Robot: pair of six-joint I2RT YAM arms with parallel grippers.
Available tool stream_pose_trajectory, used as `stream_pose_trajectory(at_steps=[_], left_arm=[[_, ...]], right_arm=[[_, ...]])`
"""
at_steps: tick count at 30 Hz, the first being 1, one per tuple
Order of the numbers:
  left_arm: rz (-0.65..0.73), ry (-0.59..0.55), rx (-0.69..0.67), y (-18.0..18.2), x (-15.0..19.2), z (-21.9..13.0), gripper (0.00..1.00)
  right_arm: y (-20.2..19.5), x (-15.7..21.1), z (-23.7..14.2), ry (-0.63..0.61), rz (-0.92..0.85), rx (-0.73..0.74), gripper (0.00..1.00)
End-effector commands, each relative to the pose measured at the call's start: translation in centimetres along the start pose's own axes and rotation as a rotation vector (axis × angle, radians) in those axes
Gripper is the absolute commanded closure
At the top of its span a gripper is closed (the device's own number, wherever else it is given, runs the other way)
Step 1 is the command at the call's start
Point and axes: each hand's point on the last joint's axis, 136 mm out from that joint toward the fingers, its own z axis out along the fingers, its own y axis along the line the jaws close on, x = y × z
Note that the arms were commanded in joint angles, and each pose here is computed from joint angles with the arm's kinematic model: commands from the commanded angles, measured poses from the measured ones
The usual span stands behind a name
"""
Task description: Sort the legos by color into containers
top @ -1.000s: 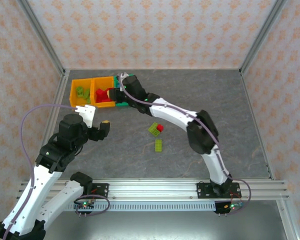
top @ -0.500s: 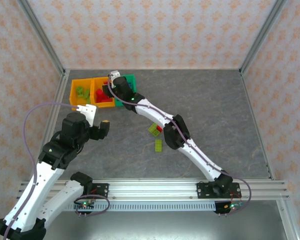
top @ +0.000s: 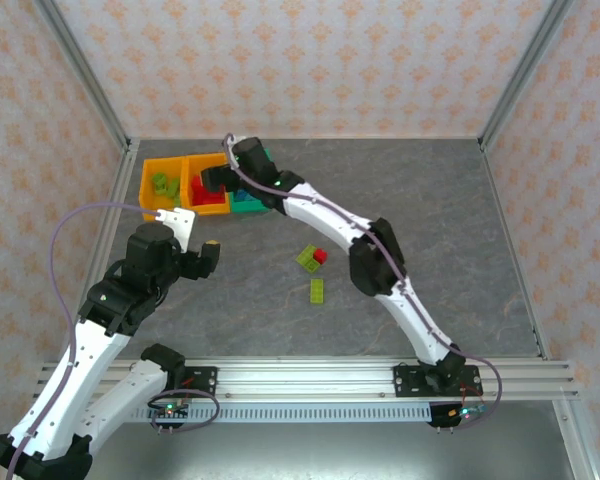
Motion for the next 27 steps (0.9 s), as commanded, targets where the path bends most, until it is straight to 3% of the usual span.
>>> stream_pose_trajectory(at_steps=[1, 8, 13, 21, 27], left_arm=[[0.016, 0.011, 0.037, -0.6, 0.2, 0.3, 0.09], [0.063, 0.014, 0.304, -5.2, 0.1, -0.2, 0.04], [0.082, 0.012, 0.371, -6.3, 0.1, -0.5, 0.0], [0.083, 0.023, 0.368, -6.3, 0.3, -0.4, 0.0], [0.08, 0.037, 0.334, -5.7, 0.5, -0.1, 0.0]], right_arm=[[0.6, -3.3, -8.0, 0.025, 0.035, 0.043, 0.07], [-3.9, 2.4, -18.3, 0.095, 0.07, 0.244, 0.05], [-8.1, 8.0, -23.3, 0.114, 0.168, 0.4, 0.01], [-13.2, 17.1, -22.3, 0.271, 0.528, 0.592, 0.03], [-14.7, 20.4, -18.8, 0.389, 0.664, 0.673, 0.17]])
